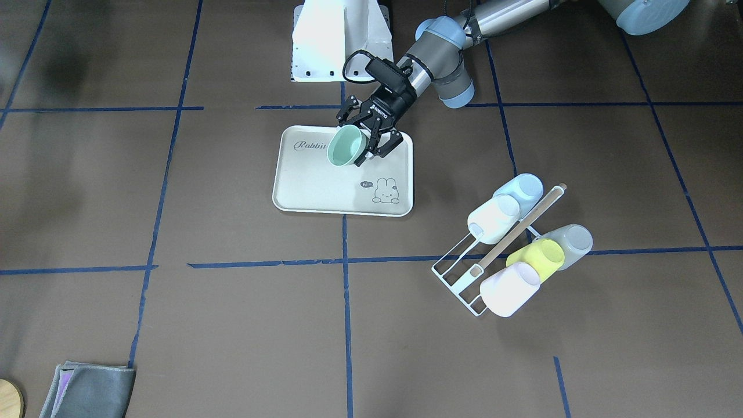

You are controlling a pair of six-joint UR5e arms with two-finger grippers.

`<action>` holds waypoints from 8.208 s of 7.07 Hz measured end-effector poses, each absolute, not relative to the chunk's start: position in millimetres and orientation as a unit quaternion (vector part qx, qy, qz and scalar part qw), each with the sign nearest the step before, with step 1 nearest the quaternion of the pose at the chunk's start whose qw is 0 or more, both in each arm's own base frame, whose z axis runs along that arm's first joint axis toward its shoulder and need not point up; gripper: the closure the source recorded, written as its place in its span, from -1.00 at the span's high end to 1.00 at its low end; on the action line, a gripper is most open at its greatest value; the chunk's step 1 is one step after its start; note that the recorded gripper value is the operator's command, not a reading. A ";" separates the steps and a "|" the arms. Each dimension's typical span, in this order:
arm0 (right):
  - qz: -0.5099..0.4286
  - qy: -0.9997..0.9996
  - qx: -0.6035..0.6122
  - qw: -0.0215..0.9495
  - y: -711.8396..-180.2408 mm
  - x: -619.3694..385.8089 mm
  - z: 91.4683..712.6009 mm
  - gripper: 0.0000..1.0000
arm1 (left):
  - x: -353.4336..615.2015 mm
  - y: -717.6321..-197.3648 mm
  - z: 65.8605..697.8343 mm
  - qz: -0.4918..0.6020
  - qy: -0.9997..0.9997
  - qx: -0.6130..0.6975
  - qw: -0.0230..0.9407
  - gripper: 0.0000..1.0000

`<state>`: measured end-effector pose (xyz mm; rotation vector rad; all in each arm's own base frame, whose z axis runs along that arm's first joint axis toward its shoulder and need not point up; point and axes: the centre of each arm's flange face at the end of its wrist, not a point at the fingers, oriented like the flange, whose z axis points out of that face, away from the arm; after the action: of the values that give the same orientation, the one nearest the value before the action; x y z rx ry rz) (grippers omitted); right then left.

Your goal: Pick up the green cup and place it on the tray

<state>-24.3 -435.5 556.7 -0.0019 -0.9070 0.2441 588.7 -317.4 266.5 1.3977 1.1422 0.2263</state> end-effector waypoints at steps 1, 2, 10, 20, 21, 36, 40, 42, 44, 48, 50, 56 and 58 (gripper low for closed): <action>0.118 -0.437 -0.002 0.892 -435.4 -24.2 558.1 1.00 | 594.7 -317.6 266.1 0.100 0.494 0.606 0.616 0.20; 0.119 -0.436 -0.003 0.892 -435.2 -24.4 559.7 1.00 | 598.6 -318.5 268.0 0.101 0.491 0.605 0.618 0.31; 0.120 -0.436 -0.005 0.892 -434.7 -24.2 560.9 1.00 | 618.5 -326.8 266.6 0.108 0.477 0.605 0.629 0.62; 0.121 -0.436 -0.007 0.892 -433.7 -24.4 562.2 1.00 | 594.0 -338.6 240.6 0.147 0.428 0.641 0.620 1.00; 0.121 -0.436 -0.007 0.892 -433.7 -24.6 561.9 1.00 | 575.3 -336.0 218.0 0.149 0.425 0.642 0.621 1.00; 0.064 -0.402 0.032 0.913 -417.0 24.0 597.2 1.00 | 48.4 -479.9 461.6 0.089 0.348 0.125 0.925 1.00; 0.002 -0.388 0.036 0.921 -404.8 69.8 612.5 1.00 | -59.8 -477.3 623.3 0.040 0.388 0.006 0.921 1.00; -0.014 -0.386 0.032 0.922 -399.8 73.2 617.1 1.00 | -79.5 -469.6 642.0 0.012 0.399 -0.013 0.917 1.00; -0.033 -0.386 0.025 0.922 -401.2 58.9 617.4 1.00 | -80.4 -468.8 641.6 -0.003 0.400 -0.026 0.916 1.00; -0.051 -0.389 0.018 0.920 -402.2 42.7 614.3 1.00 | -77.4 -471.6 637.3 -0.025 0.398 -0.030 0.917 1.00; -0.044 -0.392 0.003 0.919 -401.7 42.9 612.0 1.00 | -76.6 -474.5 637.1 -0.014 0.398 -0.012 0.917 1.00; -0.040 -0.387 -0.005 0.921 -402.0 44.3 612.8 1.00 | -34.1 -482.7 626.7 0.035 0.396 -0.012 0.918 1.00; -0.041 -0.387 -0.004 0.921 -401.7 44.2 612.5 1.00 | -32.2 -482.8 623.8 0.038 0.397 -0.011 0.917 1.00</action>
<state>44.2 -401.7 612.5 -0.0091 -0.7951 -0.0832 -32.2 -482.8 623.8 -0.0219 0.8176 0.0778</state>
